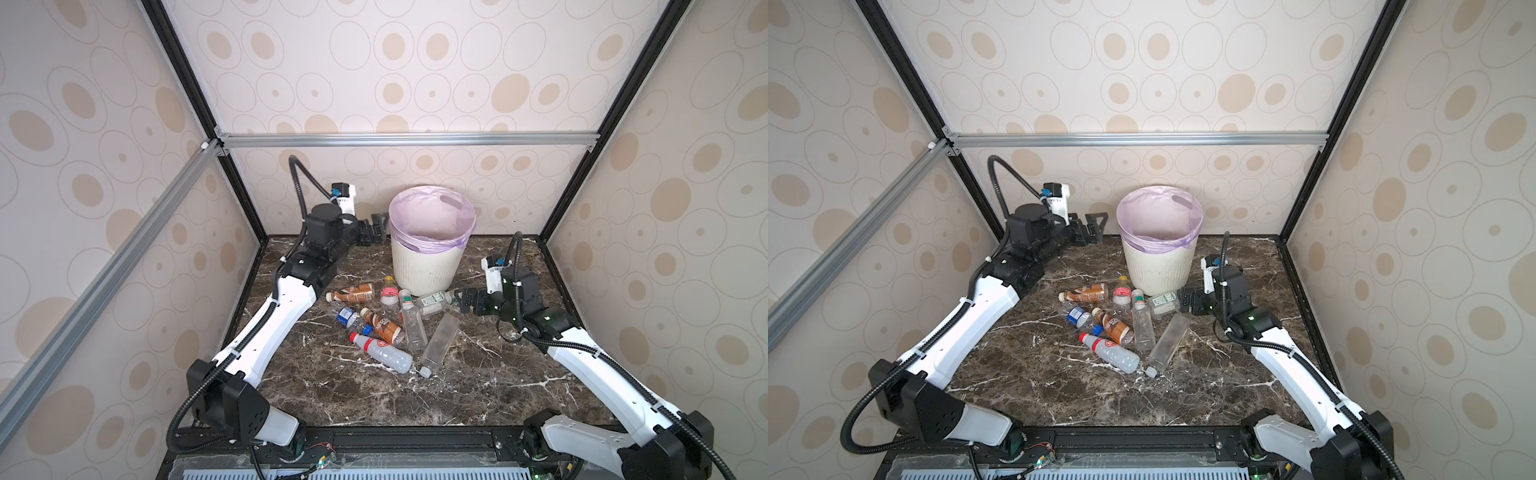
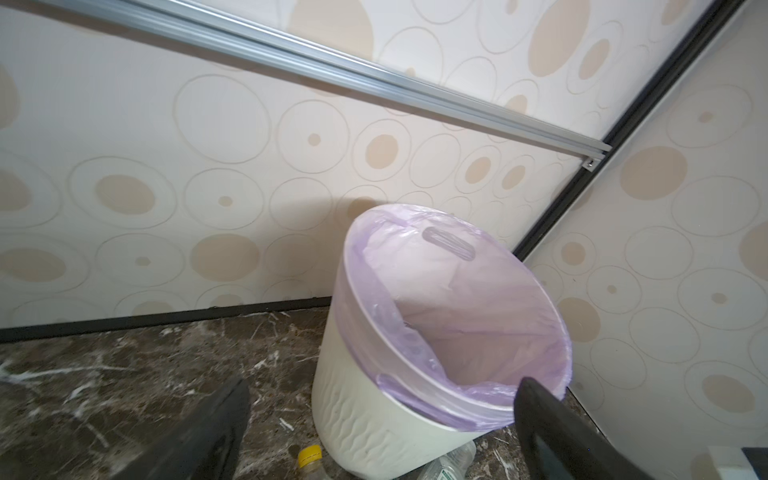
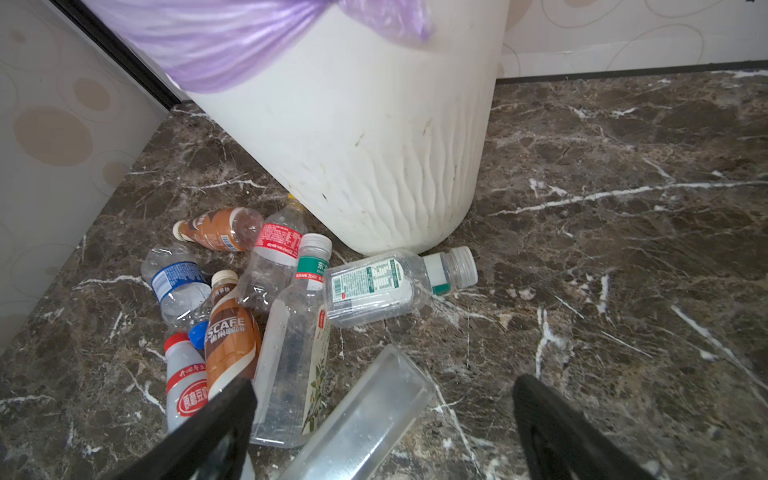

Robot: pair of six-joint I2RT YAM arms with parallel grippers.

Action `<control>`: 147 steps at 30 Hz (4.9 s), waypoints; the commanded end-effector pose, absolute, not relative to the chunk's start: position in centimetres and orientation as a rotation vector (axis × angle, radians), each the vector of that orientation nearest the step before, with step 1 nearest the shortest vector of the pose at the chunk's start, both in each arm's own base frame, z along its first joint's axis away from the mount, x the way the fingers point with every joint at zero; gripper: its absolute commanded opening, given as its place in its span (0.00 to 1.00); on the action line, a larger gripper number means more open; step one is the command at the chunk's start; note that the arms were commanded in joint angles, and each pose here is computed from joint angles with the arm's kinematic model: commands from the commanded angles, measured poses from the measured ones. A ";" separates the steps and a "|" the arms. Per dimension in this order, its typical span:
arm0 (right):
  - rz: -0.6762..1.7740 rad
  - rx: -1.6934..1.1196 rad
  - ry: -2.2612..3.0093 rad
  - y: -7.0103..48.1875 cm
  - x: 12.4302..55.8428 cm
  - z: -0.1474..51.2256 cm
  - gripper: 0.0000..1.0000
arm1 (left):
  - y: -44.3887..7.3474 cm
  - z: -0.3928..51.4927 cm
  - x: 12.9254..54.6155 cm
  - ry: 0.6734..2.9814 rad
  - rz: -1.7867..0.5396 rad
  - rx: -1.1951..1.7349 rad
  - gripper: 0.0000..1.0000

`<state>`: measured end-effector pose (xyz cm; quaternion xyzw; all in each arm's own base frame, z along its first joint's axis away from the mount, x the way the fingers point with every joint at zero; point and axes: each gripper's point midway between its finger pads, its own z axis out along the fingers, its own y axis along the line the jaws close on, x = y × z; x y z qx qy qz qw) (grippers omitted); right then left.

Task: Throw the plastic bottles in the bin
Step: 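Withdraw the left gripper toward the pile while the right lowers onto the frosted bottle, then close the right gripper around the frosted clear bottle, then lift the frosted bottle with the right gripper and carry it over the bin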

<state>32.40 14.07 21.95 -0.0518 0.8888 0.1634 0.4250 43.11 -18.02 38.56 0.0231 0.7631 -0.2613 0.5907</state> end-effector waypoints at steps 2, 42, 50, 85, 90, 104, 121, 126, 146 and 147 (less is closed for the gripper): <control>0.363 -0.106 2.325 12.9 30.1 19.2 0.99 | -17.1 36.4 42.1 1.767 -0.710 -0.029 0.99; 0.282 -0.094 2.611 18.3 28.5 5.8 0.99 | -16.3 19.8 33.3 1.965 -0.874 -0.069 0.99; 0.134 -0.115 2.607 16.3 28.5 5.7 1.00 | -16.3 19.6 33.3 1.966 -0.873 -0.063 0.99; 0.003 -0.115 2.655 13.9 27.7 4.2 1.00 | -16.8 19.5 33.2 1.974 -0.862 -0.041 0.99; -0.063 -0.147 2.653 13.5 28.5 4.4 1.00 | -16.8 19.7 33.2 1.972 -0.865 -0.040 0.99; -0.002 -0.155 2.692 13.8 29.5 3.2 0.77 | -17.2 19.7 33.4 1.980 -0.883 -0.042 0.99; 0.076 -0.092 2.758 14.0 30.6 2.6 0.52 | -18.5 19.3 32.7 2.069 -0.951 -0.009 0.99; 0.098 -0.055 2.724 14.1 31.5 4.1 0.51 | -19.2 19.8 32.4 2.060 -1.017 -0.006 0.99; 0.175 0.036 2.468 13.8 33.2 14.9 0.50 | -22.0 23.7 32.7 2.060 -1.132 0.098 0.99; 0.171 0.030 2.446 13.7 33.5 15.8 0.51 | -22.1 24.1 32.8 2.054 -1.128 0.104 0.99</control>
